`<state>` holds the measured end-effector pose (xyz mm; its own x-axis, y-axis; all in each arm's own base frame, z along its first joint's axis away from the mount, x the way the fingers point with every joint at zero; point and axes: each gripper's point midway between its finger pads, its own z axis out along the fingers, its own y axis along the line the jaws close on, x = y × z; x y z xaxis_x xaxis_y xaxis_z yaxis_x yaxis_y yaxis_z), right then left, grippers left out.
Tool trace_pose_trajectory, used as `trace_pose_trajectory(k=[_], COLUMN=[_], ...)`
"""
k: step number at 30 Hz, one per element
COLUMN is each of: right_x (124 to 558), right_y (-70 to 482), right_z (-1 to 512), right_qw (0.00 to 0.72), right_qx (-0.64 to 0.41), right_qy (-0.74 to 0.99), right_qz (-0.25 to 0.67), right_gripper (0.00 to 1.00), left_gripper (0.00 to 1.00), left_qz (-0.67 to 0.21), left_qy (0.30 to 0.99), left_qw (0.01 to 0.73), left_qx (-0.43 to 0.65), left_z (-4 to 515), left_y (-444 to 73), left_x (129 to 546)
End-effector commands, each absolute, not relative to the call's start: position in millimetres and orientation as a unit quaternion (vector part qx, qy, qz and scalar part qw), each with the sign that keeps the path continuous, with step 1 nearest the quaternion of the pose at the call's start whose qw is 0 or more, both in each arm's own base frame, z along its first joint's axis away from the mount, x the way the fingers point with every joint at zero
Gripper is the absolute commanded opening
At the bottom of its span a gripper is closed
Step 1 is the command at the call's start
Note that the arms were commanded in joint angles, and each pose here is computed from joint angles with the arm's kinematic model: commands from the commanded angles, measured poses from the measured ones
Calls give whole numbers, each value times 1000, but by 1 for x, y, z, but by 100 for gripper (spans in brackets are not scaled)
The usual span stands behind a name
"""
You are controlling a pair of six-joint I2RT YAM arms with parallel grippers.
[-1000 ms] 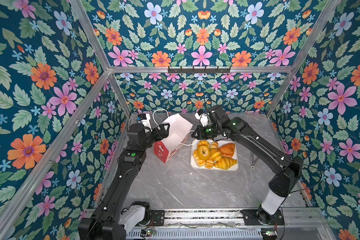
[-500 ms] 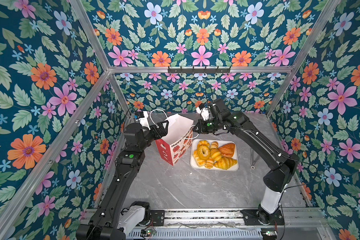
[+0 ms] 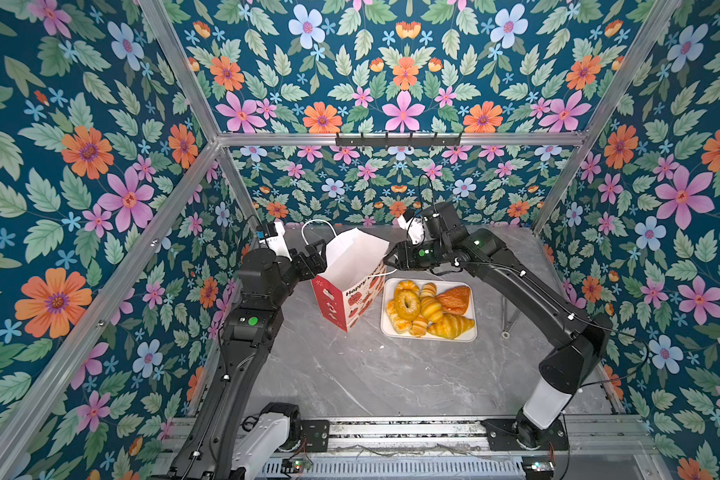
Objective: Take the fake bread out of the paper bag
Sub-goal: 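Stand the paper bag upright beside the tray with both grippers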
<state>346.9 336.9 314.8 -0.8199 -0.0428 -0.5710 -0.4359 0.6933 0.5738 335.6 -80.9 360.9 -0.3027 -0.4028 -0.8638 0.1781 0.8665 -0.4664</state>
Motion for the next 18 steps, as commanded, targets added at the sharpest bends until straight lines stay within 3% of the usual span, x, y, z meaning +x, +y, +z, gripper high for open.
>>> trace_pose_trajectory(k=[1,8,18], right_x=[356,359,351], right_y=[332,311,262], right_z=[332,358,382], right_qw=[313,378,492], right_qx=[-126,-95,-62], right_qy=[864,829,790], right_qz=[373,401,362], right_gripper=[51,63,69], left_gripper=[95,96,96], left_qz=[-232,-232,-172], left_qy=[765,764,750], left_qw=[596,599,630], left_qx=[-72,-63,-105], left_z=[365,365,364], left_y=[-76,-77,-48], left_x=[334,331,320])
